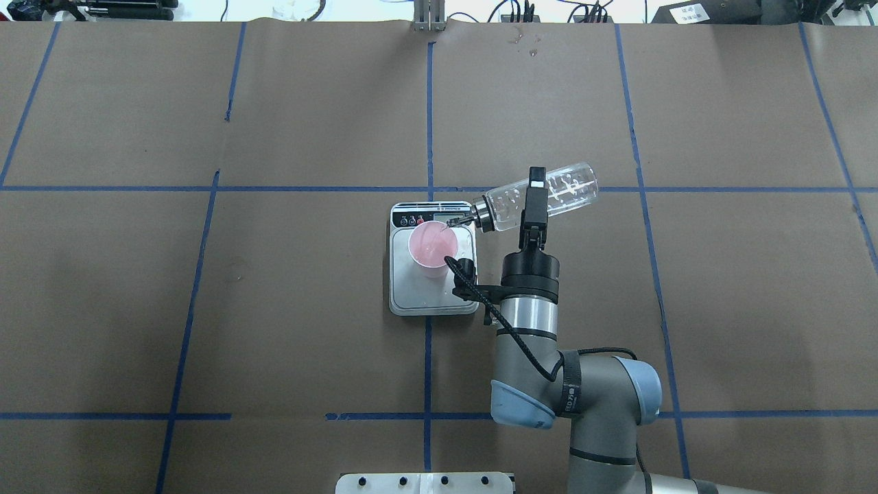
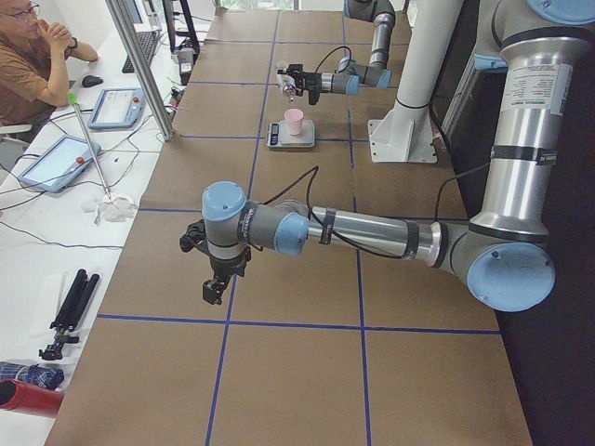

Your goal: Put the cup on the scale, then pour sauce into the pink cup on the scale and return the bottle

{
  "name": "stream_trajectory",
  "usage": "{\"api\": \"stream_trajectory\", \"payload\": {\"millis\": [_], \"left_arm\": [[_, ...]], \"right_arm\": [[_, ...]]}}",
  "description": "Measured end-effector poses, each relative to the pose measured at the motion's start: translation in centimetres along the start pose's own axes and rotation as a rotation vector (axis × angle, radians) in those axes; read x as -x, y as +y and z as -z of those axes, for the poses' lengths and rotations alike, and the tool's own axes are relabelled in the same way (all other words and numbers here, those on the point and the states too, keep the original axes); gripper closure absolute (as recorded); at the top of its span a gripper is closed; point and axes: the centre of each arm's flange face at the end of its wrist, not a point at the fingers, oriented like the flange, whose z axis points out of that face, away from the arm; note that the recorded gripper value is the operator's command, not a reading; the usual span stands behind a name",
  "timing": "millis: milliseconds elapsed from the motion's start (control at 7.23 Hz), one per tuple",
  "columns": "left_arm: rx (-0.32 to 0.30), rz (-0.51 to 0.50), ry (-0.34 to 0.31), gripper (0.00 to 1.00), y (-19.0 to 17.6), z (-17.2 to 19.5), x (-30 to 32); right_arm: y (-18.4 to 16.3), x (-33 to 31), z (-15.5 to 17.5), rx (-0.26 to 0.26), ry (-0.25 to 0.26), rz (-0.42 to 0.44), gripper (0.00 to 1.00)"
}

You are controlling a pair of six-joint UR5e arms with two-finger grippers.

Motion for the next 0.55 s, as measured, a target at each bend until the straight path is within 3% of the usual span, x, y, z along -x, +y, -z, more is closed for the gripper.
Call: {"api": "stream_trajectory", "payload": {"millis": [553], "left_arm": [[0.006,0.004,0.006,0.00,-0.21,-0.45,0.36]], "right_arm": [[0.13,-0.68,0.08,0.013,0.058,0.129,1.00]]}}
